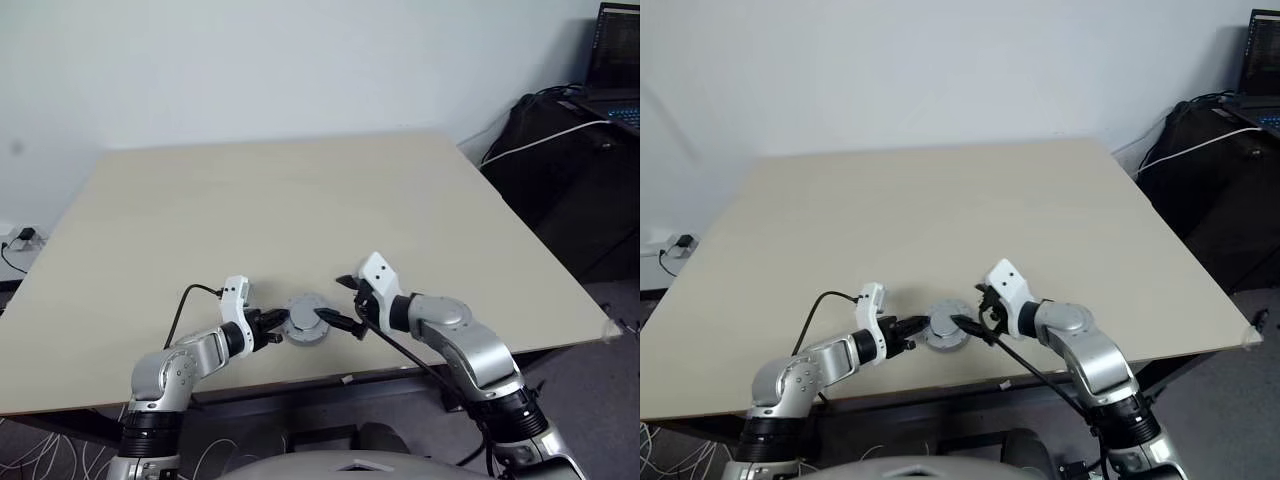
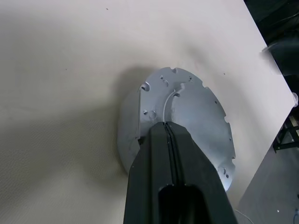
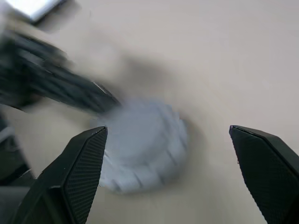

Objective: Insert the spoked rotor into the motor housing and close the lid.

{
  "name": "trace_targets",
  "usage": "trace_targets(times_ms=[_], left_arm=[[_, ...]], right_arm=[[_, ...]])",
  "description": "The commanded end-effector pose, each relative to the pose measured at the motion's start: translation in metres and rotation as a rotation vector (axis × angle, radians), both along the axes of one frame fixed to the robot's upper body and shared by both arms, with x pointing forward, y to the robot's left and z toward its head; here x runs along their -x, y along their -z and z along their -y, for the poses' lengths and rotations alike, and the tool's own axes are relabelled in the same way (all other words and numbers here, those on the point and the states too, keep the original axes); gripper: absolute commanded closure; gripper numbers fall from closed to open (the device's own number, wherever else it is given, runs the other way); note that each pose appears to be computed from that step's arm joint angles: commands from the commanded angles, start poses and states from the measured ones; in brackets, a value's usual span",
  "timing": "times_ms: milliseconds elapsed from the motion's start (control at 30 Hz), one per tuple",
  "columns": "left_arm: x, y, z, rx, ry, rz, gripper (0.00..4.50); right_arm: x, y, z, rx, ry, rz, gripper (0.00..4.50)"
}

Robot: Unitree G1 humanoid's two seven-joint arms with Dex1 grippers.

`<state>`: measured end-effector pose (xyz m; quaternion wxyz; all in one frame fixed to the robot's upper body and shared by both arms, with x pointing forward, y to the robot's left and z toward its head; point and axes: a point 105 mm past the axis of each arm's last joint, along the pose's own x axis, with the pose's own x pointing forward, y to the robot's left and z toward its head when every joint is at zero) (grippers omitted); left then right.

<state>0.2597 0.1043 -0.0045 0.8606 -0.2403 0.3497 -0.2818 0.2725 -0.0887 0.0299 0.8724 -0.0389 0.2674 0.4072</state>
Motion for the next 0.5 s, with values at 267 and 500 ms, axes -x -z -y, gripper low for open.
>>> trace_targets(times_ms=[267, 500], left_arm=[[0.008, 0.004, 0.01, 0.023, 0.038, -0.023, 4.5], [0.011, 0.004, 0.008, 0.026, 0.032, -0.023, 4.5]], right_arm=[[0.012, 0.018, -0.012, -0.211, 0.246, -0.455, 0.01], [0.005, 0.019, -0.021, -0.34, 0.326, -0.593, 0.01]])
